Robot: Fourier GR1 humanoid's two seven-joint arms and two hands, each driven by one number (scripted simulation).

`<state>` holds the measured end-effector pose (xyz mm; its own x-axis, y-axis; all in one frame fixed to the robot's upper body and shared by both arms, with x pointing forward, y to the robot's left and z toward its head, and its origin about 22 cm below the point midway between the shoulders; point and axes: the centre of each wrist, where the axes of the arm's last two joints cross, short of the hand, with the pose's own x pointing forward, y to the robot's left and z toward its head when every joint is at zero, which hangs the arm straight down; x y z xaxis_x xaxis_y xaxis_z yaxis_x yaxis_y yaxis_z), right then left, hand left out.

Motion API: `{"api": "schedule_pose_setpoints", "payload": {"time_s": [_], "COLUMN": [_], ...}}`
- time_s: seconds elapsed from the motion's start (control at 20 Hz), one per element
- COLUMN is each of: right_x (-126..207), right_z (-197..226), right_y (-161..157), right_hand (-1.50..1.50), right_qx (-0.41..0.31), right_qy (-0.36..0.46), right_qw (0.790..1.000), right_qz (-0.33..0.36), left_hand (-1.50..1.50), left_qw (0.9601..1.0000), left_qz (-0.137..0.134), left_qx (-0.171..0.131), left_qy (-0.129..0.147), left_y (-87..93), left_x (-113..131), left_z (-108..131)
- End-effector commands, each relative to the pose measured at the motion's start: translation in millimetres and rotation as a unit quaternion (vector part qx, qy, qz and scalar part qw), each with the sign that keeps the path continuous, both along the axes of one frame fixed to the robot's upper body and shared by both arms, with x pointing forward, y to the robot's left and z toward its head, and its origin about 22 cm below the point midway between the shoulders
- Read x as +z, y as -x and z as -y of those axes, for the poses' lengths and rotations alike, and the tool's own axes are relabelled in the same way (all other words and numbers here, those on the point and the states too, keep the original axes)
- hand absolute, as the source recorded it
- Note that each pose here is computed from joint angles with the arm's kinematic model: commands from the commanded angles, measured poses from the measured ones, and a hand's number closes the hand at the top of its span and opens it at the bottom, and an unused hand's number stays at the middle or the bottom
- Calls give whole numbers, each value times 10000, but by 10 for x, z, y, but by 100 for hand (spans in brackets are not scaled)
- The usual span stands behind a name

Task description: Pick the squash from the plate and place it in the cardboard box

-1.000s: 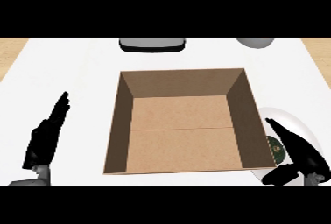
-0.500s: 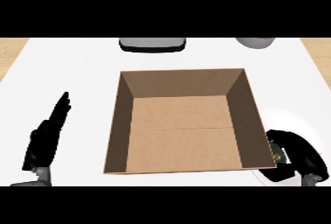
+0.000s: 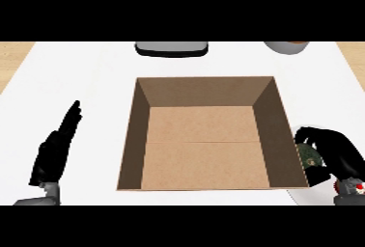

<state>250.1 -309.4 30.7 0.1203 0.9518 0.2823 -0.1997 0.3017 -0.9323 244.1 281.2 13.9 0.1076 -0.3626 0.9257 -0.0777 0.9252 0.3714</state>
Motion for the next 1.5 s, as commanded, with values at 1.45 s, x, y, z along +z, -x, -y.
{"api": "schedule_pose_setpoints", "payload": {"time_s": [1.45], "right_x": [1775], "right_z": [-354], "right_y": [-1501], "right_hand": [150], "right_qx": [5641], "right_qy": [-2671], "right_qw": [7719], "right_qz": [1209], "left_hand": [0], "left_qw": [9999], "left_qz": [-17], "left_qx": [86], "left_qy": [-115], "left_y": [5], "left_x": [-14], "left_z": [-174]}}
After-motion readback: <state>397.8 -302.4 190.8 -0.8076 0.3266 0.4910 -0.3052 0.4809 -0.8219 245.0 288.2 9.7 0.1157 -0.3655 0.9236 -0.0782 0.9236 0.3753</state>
